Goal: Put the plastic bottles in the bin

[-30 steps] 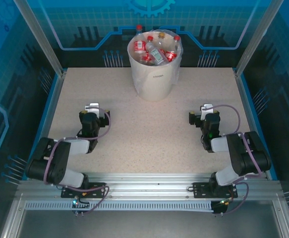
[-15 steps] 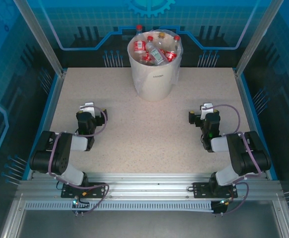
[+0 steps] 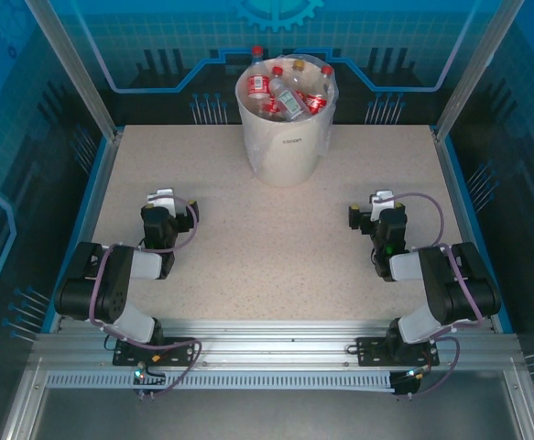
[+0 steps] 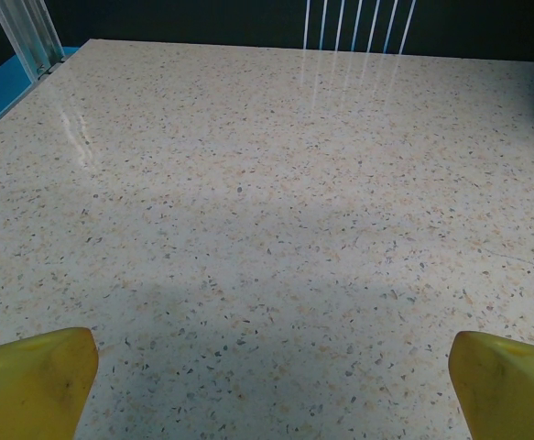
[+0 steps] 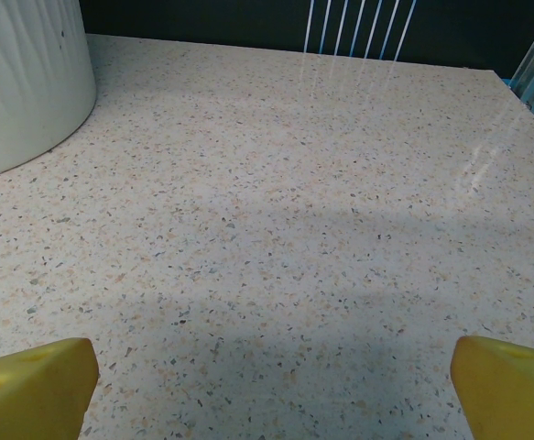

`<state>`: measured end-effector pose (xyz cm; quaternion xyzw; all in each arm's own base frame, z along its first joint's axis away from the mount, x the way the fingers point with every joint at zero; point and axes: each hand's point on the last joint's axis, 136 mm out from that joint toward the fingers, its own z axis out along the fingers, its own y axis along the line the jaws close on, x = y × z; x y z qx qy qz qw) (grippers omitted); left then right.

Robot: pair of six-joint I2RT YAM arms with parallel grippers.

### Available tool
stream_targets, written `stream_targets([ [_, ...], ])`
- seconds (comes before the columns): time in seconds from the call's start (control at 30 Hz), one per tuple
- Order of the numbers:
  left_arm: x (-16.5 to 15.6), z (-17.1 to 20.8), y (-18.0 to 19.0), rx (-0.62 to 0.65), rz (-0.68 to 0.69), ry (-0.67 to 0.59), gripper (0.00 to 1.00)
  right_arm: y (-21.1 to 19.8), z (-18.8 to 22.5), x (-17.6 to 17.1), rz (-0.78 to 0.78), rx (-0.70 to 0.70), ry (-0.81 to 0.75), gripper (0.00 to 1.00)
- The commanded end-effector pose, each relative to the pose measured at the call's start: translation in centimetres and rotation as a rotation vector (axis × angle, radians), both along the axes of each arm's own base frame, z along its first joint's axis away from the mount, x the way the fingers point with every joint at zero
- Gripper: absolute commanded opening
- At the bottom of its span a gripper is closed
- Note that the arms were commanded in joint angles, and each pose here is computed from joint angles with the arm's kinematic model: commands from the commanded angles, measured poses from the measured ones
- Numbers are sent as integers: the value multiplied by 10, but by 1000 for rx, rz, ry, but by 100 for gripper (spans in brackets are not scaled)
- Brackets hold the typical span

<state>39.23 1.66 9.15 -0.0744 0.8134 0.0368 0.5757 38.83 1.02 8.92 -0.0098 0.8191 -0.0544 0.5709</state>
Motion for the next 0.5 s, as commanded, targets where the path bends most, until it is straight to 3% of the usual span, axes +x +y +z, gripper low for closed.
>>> stream_targets([
  [0.0, 3, 5, -1, -29, -7, -28, 99, -3, 11, 8, -6, 9, -40, 100],
  [0.47, 3, 5, -2, -29, -7, -28, 99, -2, 11, 8, -11, -3, -42, 100],
])
